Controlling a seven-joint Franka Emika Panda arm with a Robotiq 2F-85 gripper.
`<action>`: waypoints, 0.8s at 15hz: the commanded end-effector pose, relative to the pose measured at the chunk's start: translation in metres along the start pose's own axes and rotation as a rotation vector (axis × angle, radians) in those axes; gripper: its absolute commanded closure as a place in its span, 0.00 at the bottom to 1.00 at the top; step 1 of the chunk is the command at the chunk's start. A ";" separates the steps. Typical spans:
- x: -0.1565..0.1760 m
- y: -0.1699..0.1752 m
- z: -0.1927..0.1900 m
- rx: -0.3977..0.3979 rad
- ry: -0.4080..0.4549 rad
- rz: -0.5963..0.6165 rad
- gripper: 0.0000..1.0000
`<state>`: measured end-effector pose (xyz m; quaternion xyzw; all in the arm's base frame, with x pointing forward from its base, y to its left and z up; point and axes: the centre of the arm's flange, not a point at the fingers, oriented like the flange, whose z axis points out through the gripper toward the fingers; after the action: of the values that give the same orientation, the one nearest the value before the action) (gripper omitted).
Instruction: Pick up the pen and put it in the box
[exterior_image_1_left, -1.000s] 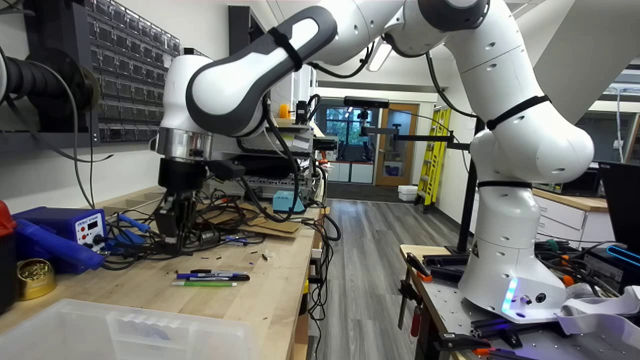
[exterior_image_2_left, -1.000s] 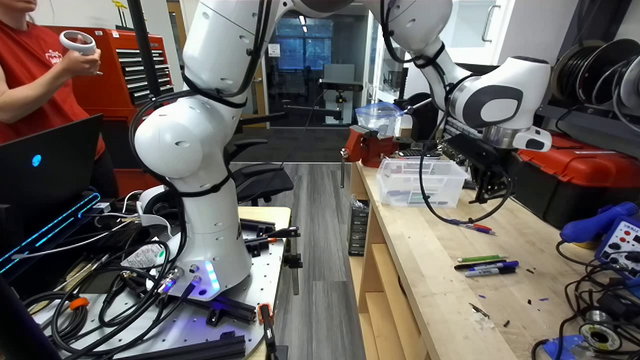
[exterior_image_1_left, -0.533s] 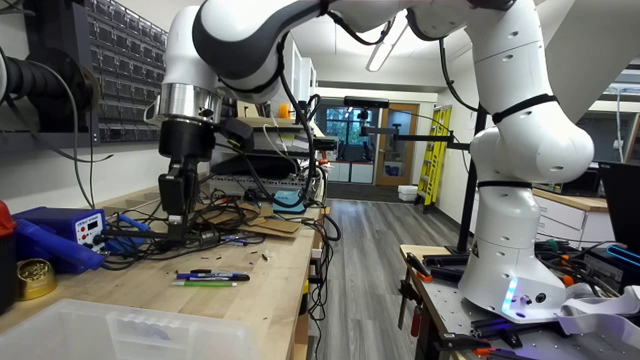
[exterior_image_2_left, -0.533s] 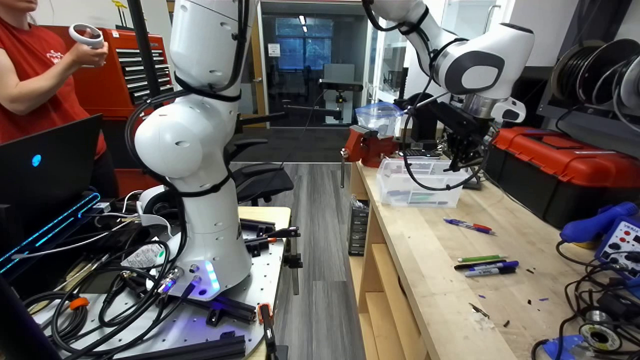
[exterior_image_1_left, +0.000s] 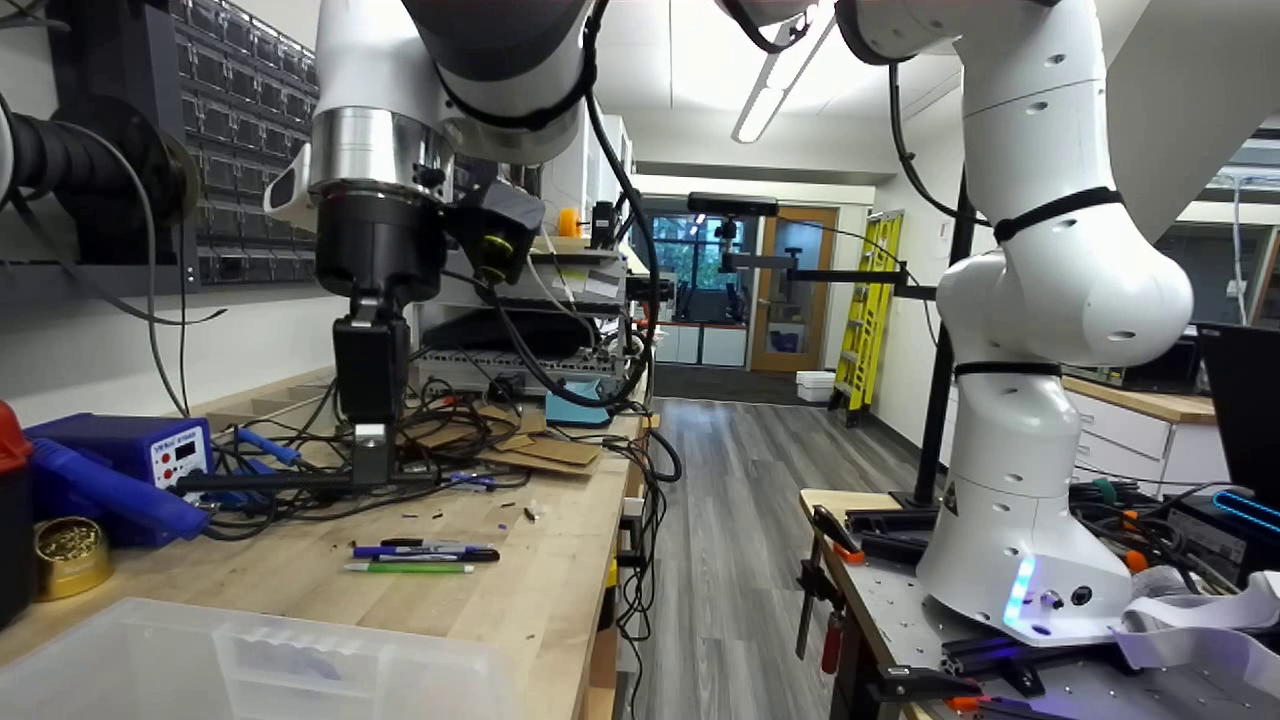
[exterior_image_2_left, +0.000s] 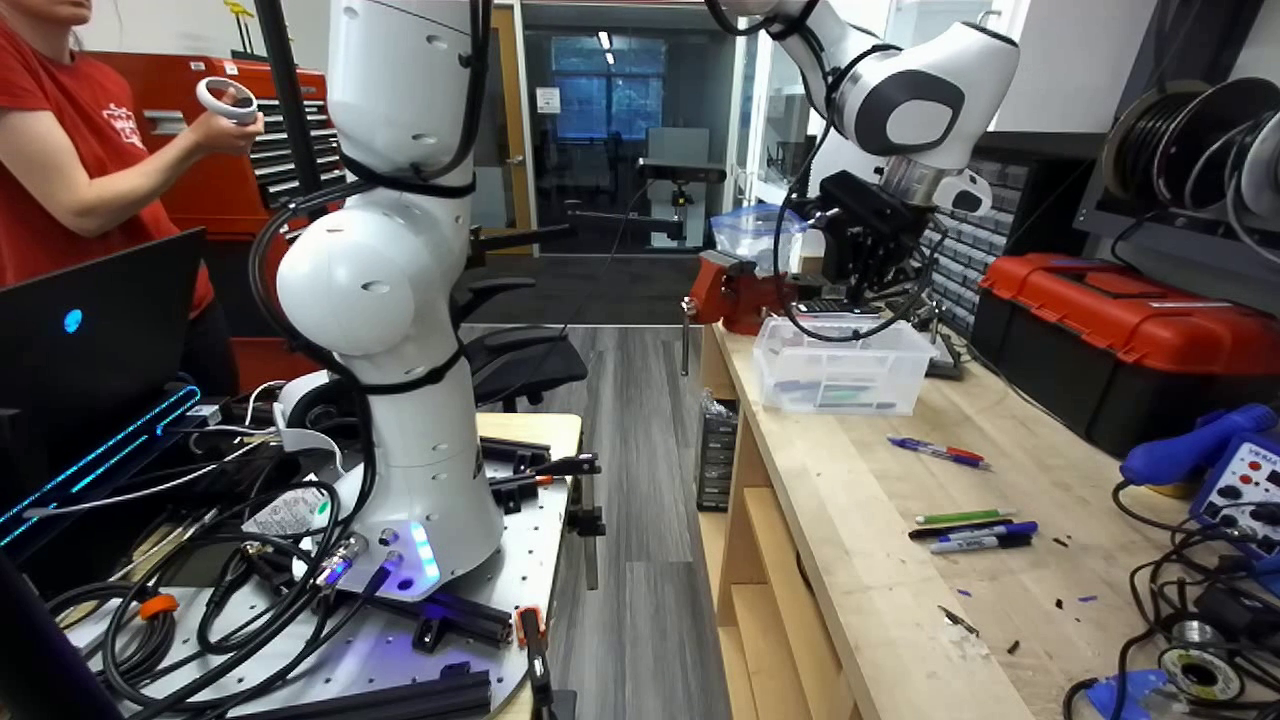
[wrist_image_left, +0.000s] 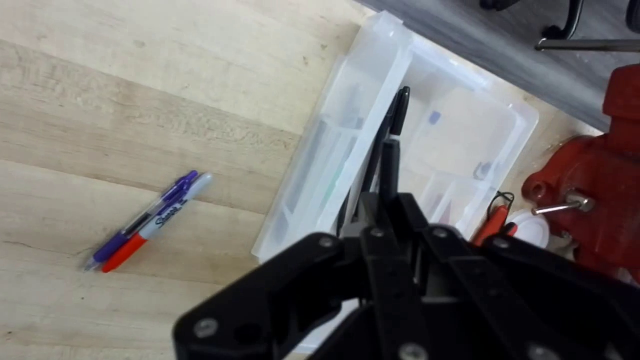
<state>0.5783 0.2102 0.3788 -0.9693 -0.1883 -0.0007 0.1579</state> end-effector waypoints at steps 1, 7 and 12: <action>-0.009 -0.025 0.011 0.026 -0.039 -0.038 0.98; 0.005 -0.050 0.049 0.036 -0.096 -0.061 0.98; 0.021 -0.053 0.084 0.042 -0.128 -0.044 0.98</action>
<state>0.5600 0.2762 0.3252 -0.9577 -0.2301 0.0506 0.1652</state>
